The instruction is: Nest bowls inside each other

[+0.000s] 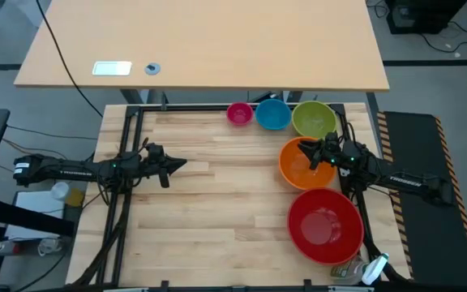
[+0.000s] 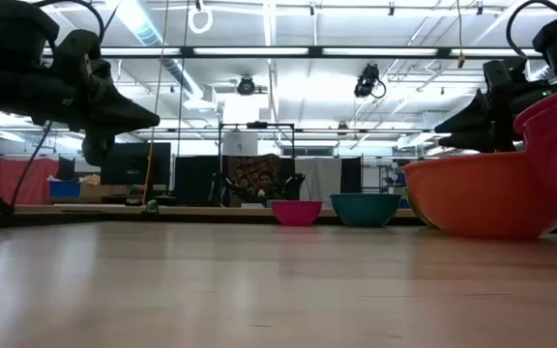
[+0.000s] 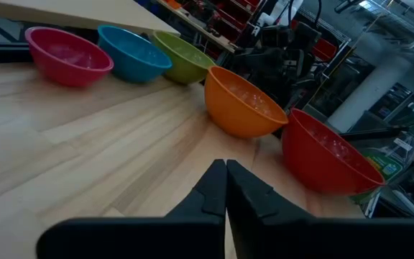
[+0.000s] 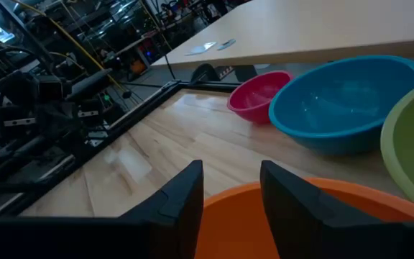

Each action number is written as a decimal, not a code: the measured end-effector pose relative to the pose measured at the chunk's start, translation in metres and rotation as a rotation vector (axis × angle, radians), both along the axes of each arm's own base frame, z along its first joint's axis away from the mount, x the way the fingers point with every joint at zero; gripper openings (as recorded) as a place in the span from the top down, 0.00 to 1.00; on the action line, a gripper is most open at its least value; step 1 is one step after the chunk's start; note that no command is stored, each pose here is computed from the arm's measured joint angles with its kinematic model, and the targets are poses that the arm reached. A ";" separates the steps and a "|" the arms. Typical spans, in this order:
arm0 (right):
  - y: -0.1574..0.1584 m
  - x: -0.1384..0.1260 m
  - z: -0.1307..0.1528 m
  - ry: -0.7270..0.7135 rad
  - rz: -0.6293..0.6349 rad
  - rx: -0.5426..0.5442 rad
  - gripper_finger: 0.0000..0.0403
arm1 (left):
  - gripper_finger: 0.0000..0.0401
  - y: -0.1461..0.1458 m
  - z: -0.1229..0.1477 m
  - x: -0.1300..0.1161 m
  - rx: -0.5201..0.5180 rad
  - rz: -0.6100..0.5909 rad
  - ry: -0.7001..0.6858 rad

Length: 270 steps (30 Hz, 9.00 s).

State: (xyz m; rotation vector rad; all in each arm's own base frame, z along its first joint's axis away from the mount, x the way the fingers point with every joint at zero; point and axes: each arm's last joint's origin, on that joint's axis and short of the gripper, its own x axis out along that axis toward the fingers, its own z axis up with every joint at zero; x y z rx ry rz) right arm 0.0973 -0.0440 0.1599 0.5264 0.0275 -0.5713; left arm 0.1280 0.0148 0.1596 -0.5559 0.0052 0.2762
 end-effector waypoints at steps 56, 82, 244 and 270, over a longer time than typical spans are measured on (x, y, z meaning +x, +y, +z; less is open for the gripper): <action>-0.002 0.000 0.019 -0.256 -0.089 0.032 0.64 | 0.98 0.005 0.043 -0.009 -0.323 0.152 -0.580; -0.010 0.044 0.188 0.398 0.338 0.157 0.64 | 0.98 0.026 0.132 0.044 -0.212 0.351 -0.205; 0.037 0.038 0.121 1.095 0.261 0.541 0.44 | 0.55 0.023 0.128 0.047 -0.056 0.212 -0.092; -0.087 -0.008 0.065 0.629 -0.800 0.860 0.39 | 0.56 0.020 0.128 0.048 -0.065 0.126 -0.089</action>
